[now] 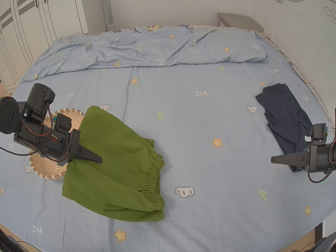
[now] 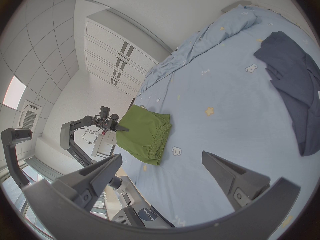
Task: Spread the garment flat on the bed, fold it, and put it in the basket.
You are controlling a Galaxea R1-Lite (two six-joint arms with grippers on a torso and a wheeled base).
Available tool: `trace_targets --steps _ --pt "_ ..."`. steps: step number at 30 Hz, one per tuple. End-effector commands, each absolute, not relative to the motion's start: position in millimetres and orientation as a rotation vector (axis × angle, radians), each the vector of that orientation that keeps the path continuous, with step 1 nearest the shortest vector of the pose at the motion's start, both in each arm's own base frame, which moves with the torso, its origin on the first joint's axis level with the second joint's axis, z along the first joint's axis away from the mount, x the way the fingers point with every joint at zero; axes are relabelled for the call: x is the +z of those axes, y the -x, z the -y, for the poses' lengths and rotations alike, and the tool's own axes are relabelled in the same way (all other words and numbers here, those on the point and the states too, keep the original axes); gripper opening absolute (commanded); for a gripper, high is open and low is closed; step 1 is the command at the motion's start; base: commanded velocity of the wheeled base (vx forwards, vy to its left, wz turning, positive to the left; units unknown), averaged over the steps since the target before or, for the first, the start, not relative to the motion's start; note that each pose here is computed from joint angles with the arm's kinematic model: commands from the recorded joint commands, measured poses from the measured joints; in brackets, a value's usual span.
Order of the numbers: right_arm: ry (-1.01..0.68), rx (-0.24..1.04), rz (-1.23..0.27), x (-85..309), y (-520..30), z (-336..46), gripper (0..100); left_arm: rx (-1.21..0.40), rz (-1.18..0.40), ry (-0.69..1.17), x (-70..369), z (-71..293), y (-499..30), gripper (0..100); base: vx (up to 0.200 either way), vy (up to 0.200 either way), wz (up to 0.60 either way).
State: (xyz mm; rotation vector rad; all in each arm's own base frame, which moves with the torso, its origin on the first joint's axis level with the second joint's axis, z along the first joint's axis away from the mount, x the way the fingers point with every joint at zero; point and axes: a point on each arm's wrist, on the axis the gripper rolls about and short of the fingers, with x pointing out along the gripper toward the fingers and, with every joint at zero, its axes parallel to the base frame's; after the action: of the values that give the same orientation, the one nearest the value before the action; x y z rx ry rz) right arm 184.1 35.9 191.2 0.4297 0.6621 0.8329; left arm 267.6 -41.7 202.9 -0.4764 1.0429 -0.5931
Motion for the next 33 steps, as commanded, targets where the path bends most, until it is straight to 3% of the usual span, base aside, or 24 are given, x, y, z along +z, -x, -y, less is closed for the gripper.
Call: trace_targets --steps 1,7,13,26,33 --pt "-0.429 0.834 -0.661 191.4 -184.2 -35.9 100 -0.597 -1.043 0.476 203.0 42.3 -267.1 0 0.000 0.200 0.00" --pt "-0.430 0.834 -0.664 190.9 -183.9 -36.1 100 -0.608 -1.054 0.468 202.0 45.3 -264.5 0 0.000 0.200 0.00" --pt "-0.428 0.838 -0.662 191.9 -182.9 -36.6 100 -0.681 -1.043 0.408 207.2 61.7 -257.9 0 0.000 0.000 0.00" --pt "-0.428 0.838 -0.662 191.9 -182.1 -36.5 100 -0.829 -0.852 0.211 242.5 77.7 -250.5 0 0.000 0.000 0.00" --pt "-0.419 0.856 -0.679 189.2 -180.5 -41.9 100 -0.769 -0.674 0.147 262.4 72.8 -253.5 0 0.000 0.000 0.00"
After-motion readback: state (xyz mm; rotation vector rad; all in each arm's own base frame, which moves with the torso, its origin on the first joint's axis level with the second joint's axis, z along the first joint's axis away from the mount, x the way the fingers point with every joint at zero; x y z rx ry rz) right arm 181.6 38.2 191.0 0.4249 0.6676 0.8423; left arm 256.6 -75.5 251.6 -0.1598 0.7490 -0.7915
